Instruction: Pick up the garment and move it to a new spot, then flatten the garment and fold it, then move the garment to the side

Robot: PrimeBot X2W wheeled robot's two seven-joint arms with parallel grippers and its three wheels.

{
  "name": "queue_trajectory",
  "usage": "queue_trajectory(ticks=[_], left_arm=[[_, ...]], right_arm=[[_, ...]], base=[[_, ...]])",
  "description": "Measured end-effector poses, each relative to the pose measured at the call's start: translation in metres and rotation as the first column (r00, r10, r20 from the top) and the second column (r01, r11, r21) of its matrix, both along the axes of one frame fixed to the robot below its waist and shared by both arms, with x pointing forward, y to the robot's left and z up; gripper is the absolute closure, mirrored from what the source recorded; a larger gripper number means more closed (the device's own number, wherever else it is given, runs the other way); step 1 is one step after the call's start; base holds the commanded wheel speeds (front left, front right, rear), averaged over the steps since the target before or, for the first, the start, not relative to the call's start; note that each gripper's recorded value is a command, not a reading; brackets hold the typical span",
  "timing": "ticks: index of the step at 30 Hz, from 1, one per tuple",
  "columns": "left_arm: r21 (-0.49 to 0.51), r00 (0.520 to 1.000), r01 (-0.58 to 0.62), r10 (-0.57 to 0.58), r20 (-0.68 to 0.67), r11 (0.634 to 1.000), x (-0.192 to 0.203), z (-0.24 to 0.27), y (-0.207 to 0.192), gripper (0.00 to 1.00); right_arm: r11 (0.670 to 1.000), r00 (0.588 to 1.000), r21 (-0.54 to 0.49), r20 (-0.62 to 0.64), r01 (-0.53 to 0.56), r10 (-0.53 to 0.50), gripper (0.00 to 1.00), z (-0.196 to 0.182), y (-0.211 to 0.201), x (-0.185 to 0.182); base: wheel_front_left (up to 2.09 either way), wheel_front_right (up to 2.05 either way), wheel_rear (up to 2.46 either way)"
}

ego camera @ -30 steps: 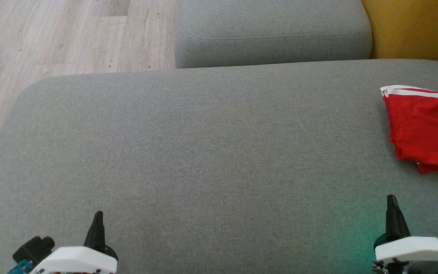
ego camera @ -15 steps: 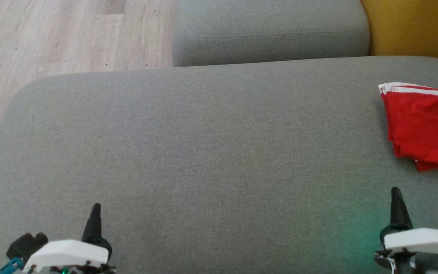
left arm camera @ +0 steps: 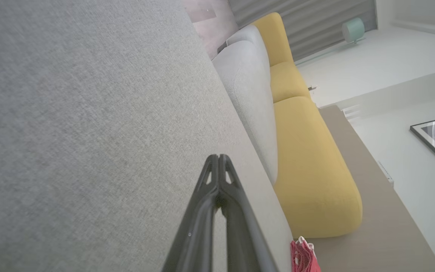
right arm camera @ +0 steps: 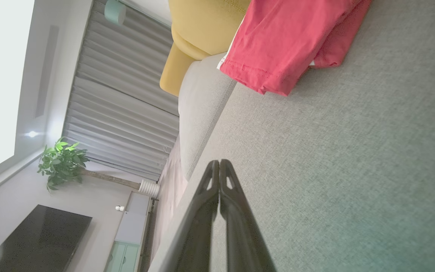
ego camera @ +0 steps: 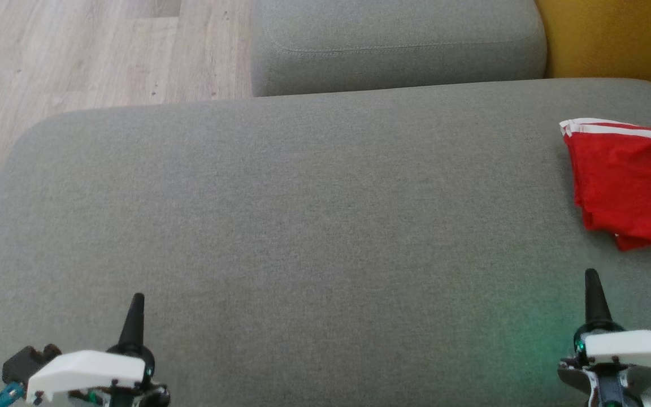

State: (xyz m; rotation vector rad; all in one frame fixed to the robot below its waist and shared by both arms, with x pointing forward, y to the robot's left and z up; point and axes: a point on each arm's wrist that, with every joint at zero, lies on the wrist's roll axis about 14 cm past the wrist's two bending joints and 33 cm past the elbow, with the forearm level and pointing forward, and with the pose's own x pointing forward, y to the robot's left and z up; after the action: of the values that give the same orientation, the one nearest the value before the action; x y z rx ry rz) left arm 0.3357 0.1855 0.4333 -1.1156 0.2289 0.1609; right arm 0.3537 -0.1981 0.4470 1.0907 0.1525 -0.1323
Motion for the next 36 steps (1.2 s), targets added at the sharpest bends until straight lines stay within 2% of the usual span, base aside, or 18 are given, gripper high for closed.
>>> queue_trajectory(ticks=[17,36], left_arm=[[-0.180,0.999,-0.018,0.027,0.046,0.984,0.015,0.013,0.001,1.00],[-0.385,0.992,-0.012,0.058,0.110,0.923,0.031,0.031,0.001,1.00]], right_arm=[[0.981,0.999,0.191,0.037,0.026,-0.034,1.00,0.012,-0.002,0.009],[0.911,0.994,0.411,0.080,0.039,-0.078,1.00,0.026,-0.008,0.018]], base=[[0.00,0.00,0.00],[0.00,0.00,0.00]])
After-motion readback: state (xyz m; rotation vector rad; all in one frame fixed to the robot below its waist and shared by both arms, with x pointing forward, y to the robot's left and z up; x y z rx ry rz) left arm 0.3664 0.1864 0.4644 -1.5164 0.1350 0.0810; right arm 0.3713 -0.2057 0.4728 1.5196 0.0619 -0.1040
